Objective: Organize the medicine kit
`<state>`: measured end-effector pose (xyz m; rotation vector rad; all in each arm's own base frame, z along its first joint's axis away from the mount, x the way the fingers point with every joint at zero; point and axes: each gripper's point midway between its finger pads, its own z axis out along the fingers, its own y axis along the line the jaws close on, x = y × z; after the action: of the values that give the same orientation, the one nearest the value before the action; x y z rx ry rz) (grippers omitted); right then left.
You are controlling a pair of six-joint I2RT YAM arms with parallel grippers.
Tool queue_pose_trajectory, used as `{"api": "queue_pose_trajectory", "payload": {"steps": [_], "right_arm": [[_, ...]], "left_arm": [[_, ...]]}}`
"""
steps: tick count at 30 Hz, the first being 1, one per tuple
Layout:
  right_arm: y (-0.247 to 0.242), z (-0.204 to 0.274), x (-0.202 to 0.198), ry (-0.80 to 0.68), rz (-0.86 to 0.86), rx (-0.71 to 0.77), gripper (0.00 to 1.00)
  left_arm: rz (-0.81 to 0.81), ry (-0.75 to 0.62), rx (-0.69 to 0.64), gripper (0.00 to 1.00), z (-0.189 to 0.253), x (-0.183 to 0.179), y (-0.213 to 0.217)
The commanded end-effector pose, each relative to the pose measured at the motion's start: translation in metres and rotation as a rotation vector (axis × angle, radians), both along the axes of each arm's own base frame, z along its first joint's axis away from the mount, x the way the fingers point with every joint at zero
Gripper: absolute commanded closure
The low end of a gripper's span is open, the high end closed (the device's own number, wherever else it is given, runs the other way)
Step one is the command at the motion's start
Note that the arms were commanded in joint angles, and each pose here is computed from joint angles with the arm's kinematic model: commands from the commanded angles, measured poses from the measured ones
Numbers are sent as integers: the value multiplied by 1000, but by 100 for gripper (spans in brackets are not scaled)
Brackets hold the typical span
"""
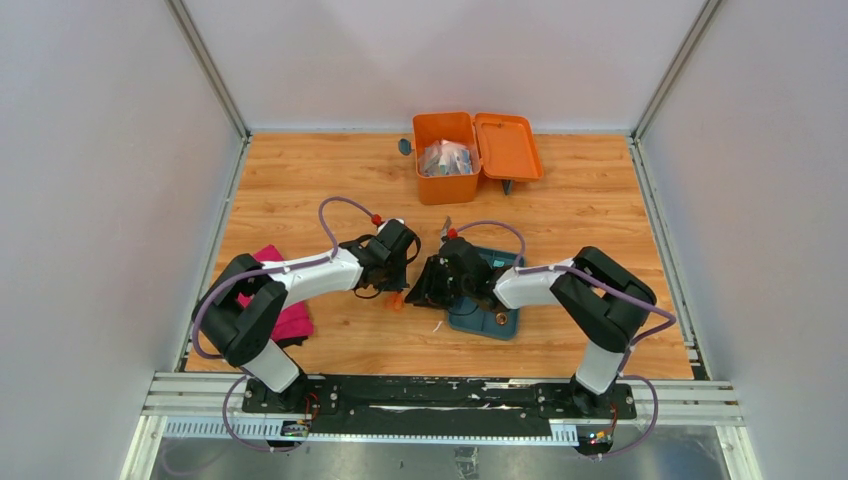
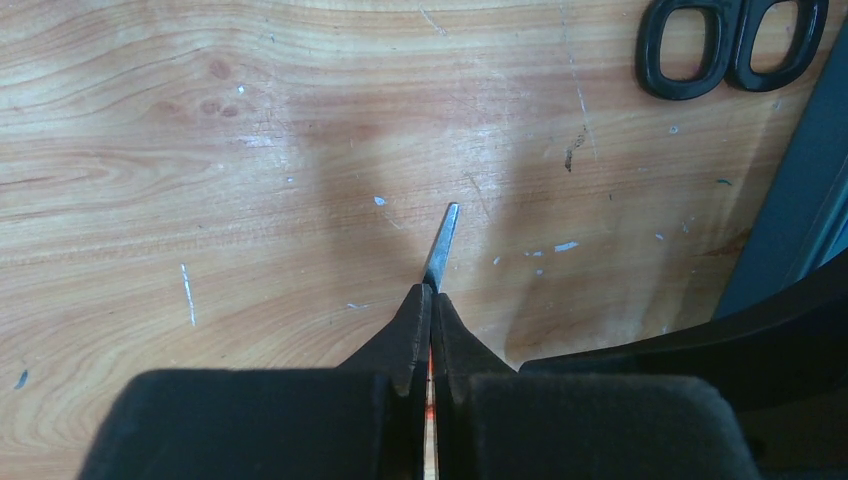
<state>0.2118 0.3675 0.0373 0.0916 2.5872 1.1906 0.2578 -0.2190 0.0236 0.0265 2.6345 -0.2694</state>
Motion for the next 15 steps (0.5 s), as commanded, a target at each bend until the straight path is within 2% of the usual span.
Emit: {"api": "queue_pose_trajectory", "payload": {"steps": [1,3,5,11,15], "right_arm": [[8,8,-1,-3,0,42,63],[2,8,-1,-11,-16,20,63],[-6,8,0,-26,-35,-6,63],[-21,16,-1,-65,-56,-51,63],[-28,21,-2,-81,-68,-62,62]], "left_arm": [[-7,-9,-8,100,3,7,-3],[-12,-9,0,100,3,7,-2],[-17,-12,20,95,4,7,1],[-30,-42,71,68,13,9,12],[-49,-45,79,58,14,7,12]]}}
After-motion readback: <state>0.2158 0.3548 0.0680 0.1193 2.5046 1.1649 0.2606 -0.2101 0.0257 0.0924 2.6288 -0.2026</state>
